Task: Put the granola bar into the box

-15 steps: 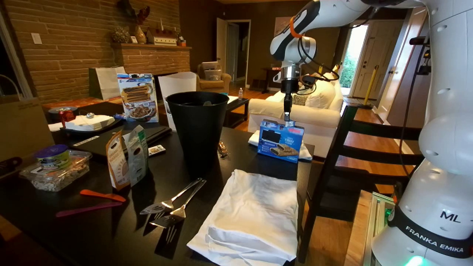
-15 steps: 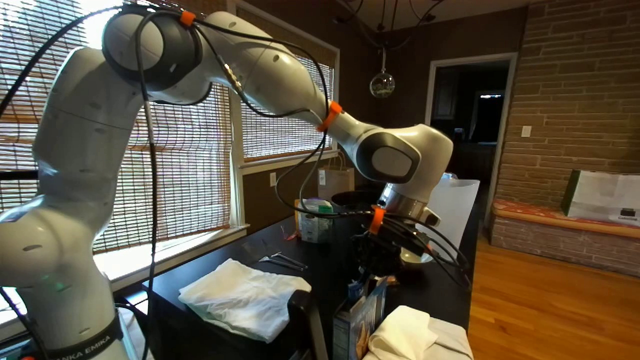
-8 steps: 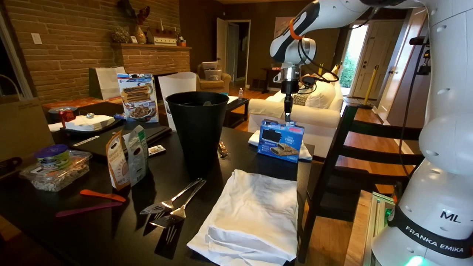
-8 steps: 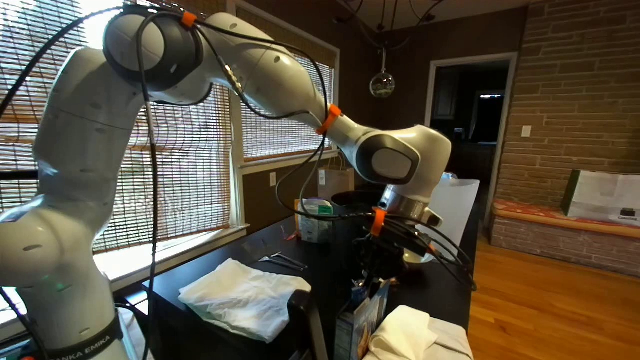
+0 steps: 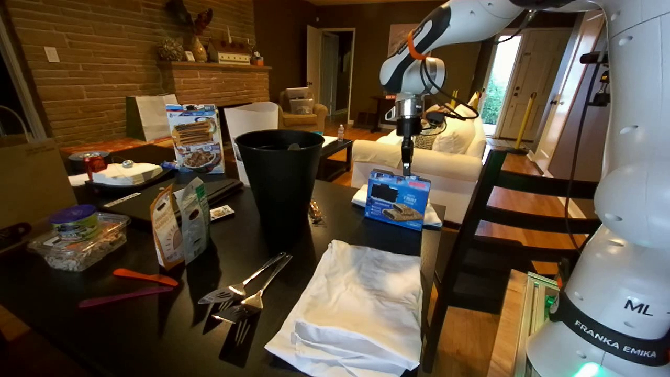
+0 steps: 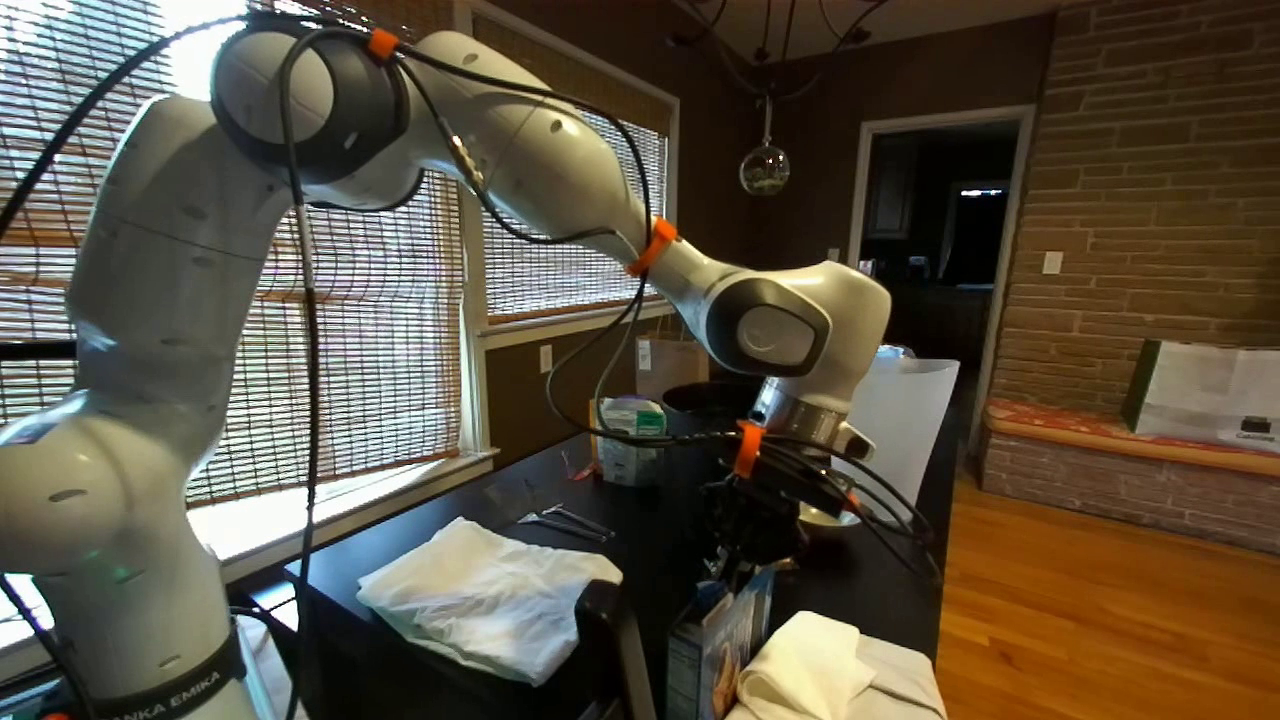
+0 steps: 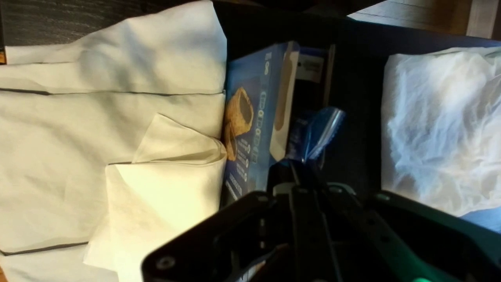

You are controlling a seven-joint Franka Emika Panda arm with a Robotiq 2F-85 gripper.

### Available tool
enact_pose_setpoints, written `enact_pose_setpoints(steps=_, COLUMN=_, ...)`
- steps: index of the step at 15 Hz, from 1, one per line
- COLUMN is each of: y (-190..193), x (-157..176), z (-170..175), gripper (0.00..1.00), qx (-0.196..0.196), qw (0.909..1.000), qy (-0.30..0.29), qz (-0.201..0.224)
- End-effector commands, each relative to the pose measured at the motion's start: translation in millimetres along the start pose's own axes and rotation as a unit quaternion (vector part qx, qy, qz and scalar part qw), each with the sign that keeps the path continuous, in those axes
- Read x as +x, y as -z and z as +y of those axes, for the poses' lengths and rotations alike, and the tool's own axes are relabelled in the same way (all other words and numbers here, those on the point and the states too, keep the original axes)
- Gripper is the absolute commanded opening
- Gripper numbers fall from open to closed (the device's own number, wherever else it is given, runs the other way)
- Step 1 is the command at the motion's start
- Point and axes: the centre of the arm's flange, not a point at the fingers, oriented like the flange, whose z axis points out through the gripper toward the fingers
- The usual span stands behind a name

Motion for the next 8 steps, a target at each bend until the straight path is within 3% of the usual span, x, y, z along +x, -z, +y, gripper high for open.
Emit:
enact_pose_setpoints(steps=1, y=-6.4, x=-1.4, z=-9.7, gripper=0.00, qx=-0.013, qw=0.9998, qy=-0.002, qz=-0.012)
enact_pose_setpoints(steps=4, y=-11.1, x=0.1, z=-11.2, gripper=0.02, qx=-0.016, qw=0.9997, qy=-0.002, qz=-0.018)
enact_pose_setpoints(steps=6, y=-12.5, x=0.6, z=-12.1, gripper=0.27, qx=-0.015, qw=0.9997, qy=-0.002, qz=-0.018)
enact_pose_setpoints(steps=8, y=-10.4, x=1.3, z=-13.3, gripper=0.37, qx=-0.016, qw=0.9997, qy=-0.002, qz=-0.016)
